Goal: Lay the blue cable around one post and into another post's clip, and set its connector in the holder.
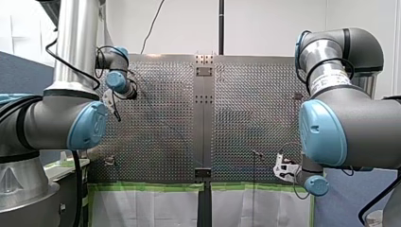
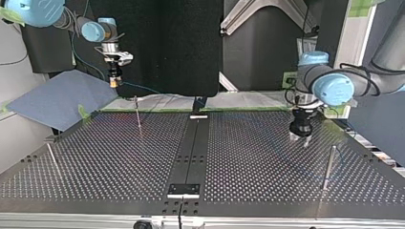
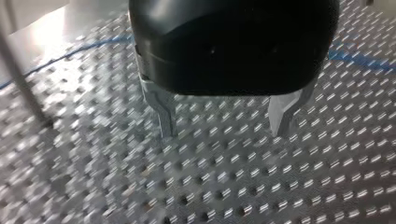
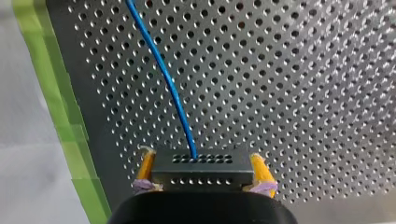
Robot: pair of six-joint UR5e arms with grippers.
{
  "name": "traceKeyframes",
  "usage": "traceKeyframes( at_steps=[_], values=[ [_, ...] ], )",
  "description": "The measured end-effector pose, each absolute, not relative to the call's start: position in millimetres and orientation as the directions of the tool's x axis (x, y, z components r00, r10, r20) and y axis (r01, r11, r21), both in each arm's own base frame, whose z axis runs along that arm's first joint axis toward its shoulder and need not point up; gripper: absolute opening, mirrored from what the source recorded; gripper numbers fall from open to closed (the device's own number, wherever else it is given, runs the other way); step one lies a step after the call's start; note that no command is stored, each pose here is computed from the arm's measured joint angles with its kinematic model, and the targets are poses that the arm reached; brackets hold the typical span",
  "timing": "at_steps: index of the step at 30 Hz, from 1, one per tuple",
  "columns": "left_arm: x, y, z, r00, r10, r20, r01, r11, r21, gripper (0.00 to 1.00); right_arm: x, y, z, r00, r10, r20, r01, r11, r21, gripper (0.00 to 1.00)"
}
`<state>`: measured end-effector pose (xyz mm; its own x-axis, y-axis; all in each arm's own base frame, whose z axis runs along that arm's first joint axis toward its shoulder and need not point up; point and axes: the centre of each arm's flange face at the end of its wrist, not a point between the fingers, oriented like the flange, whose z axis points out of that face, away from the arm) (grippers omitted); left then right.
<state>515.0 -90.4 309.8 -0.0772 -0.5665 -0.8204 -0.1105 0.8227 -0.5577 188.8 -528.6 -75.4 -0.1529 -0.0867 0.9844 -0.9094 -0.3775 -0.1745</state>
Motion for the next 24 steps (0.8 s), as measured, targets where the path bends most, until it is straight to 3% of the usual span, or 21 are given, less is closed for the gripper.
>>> traceKeyframes(
  at_steps=[13,24],
  values=[
    [467.9,-83.5,310.5,-0.071,-0.553,-0.83,-0.195,0.824,-0.532,1.0,191.3,-530.4,-75.0,-0.15,-0.093,0.984,-0.905,-0.389,-0.174,0.0],
    [440.0,-65.0,340.7,-0.039,-0.471,-0.881,-0.294,0.848,-0.441,1.0,192.7,-533.2,-74.3,-0.15,-0.095,0.984,-0.904,-0.39,-0.176,0.0]
  ],
)
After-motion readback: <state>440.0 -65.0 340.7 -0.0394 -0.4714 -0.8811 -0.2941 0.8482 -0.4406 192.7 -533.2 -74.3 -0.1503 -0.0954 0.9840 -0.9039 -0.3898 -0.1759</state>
